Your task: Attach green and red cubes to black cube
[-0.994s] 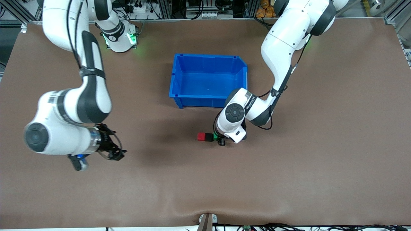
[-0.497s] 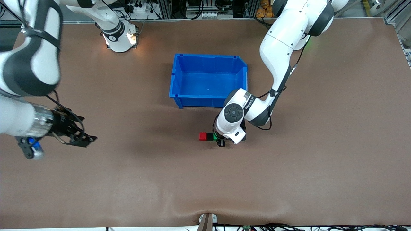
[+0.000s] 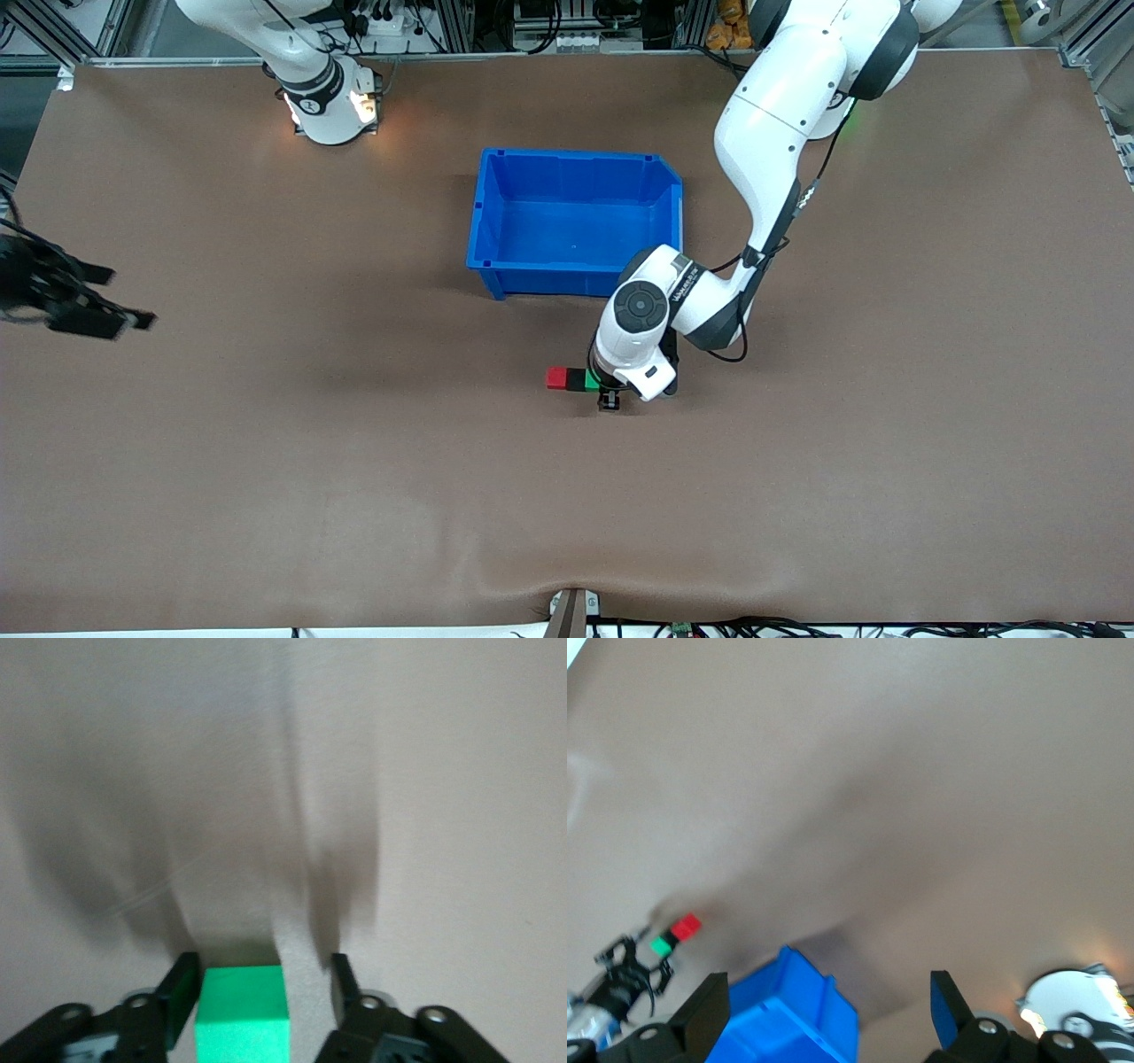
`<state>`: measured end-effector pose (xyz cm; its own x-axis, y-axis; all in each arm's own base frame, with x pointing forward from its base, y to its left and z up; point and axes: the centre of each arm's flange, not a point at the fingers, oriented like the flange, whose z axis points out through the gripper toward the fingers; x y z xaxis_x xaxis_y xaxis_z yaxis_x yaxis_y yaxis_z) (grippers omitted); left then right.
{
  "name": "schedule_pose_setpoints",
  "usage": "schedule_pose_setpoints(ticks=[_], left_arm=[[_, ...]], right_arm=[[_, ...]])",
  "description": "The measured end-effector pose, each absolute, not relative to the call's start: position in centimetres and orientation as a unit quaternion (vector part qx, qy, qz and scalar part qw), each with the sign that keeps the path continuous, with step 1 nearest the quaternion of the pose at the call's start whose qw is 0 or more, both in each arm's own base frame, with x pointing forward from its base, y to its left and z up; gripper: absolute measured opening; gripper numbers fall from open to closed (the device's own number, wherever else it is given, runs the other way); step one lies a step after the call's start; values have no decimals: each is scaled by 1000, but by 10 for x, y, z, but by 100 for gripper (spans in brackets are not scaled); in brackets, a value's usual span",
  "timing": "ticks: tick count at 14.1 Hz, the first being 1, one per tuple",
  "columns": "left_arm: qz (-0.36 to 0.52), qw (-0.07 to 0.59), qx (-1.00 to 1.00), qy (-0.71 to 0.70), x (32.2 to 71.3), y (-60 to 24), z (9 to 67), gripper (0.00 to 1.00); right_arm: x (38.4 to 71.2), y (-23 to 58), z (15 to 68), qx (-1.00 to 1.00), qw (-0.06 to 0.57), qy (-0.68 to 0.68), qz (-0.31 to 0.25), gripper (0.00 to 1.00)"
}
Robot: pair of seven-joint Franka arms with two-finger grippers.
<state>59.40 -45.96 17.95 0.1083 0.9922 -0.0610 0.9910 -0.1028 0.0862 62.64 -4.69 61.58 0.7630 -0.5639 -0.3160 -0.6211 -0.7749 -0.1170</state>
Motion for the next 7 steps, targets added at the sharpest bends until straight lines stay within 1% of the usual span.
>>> schedule_pose_setpoints(ticks=[2,3,5,7], left_arm=[[27,45,755,654,596,-462,193,95],[32,41,756,653,600,-460,205,100],[44,50,766,639,614,-448,243,100],[53,51,784,617,633,-421,288,100]], right_arm=[[601,-52,653,-942,102,298,120,100],[587,-45,673,-947,88,289,110,100],[567,-32,699,-958,65,266,88,100],[562,-27,698,-966,50,243,68,100]])
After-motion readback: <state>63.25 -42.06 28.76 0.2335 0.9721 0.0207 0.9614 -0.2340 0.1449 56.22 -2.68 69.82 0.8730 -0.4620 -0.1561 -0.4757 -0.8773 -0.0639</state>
